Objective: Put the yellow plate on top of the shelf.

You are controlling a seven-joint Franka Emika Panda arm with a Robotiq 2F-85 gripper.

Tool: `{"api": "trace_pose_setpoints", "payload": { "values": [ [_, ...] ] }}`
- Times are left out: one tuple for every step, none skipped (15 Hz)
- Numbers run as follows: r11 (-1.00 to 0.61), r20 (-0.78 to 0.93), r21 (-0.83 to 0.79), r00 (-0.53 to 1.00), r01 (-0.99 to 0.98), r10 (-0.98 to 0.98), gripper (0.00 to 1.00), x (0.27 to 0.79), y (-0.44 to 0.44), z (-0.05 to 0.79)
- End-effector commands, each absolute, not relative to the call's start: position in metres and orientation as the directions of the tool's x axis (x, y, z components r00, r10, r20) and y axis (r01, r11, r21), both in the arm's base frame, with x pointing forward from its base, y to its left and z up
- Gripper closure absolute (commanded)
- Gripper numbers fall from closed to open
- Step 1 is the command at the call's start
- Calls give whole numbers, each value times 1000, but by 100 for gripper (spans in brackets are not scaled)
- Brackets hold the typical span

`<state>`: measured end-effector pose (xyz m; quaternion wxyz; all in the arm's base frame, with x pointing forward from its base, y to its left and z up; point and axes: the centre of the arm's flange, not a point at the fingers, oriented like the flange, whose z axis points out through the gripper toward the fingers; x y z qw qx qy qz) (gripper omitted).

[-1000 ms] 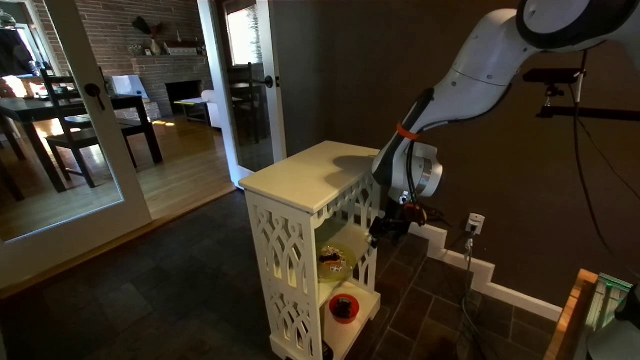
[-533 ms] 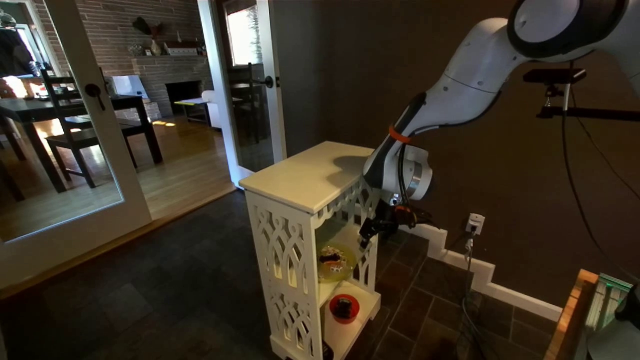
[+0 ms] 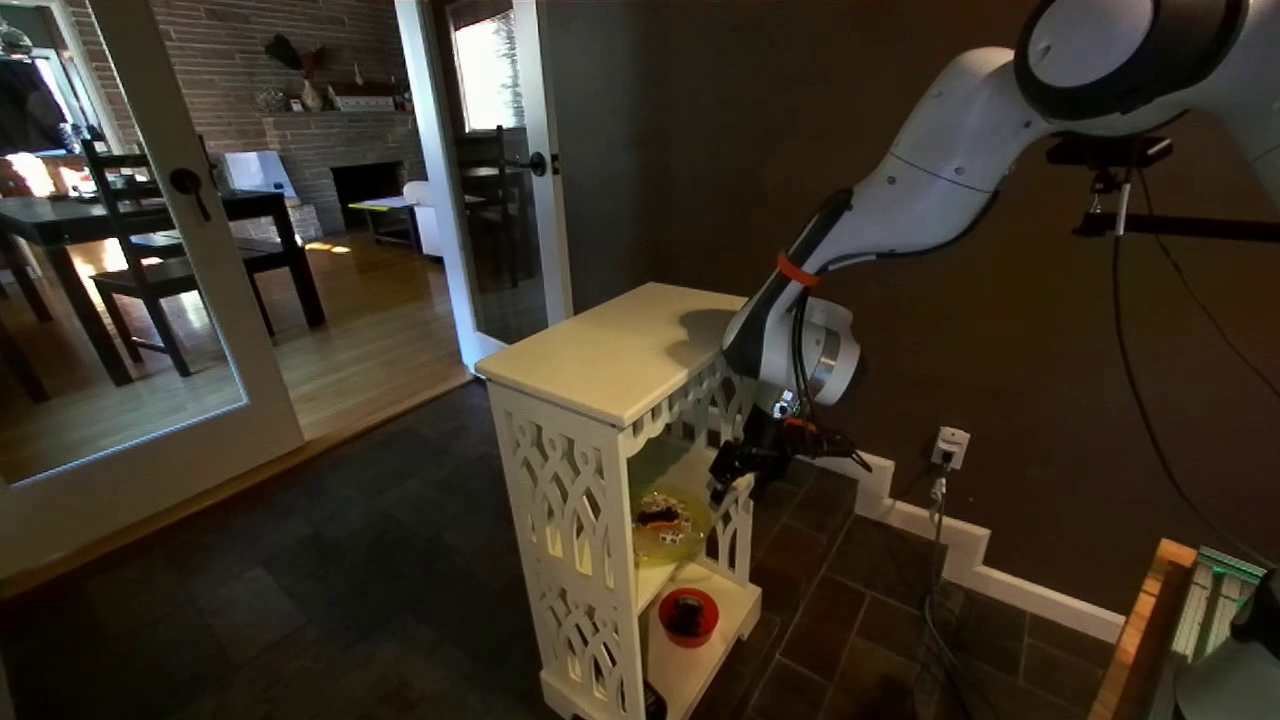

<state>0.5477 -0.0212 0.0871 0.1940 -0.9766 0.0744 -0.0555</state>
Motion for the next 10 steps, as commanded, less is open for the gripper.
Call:
{"api": "trace_pose_setpoints", "payload": {
  "values": [
    [-862, -3, -454, 968, -226, -252, 0, 549, -19, 55],
    [-848, -33, -466, 963, -253, -269, 0, 548, -18, 52],
    [-832, -57, -475, 954, -286, -295, 0, 547, -17, 49],
    [-819, -87, -479, 946, -315, -313, 0, 544, -17, 44],
    [-806, -123, -481, 937, -345, -327, 0, 542, -16, 40],
    [-792, -141, -484, 927, -371, -348, 0, 538, -17, 34],
    [-781, -160, -482, 917, -396, -366, 0, 536, -18, 29],
    [-771, -174, -479, 906, -420, -385, 0, 531, -19, 20],
    [-758, -192, -475, 893, -447, -407, 0, 525, -21, 9],
    [-745, -208, -478, 884, -466, -419, 0, 520, -23, -1]
  ]
}}
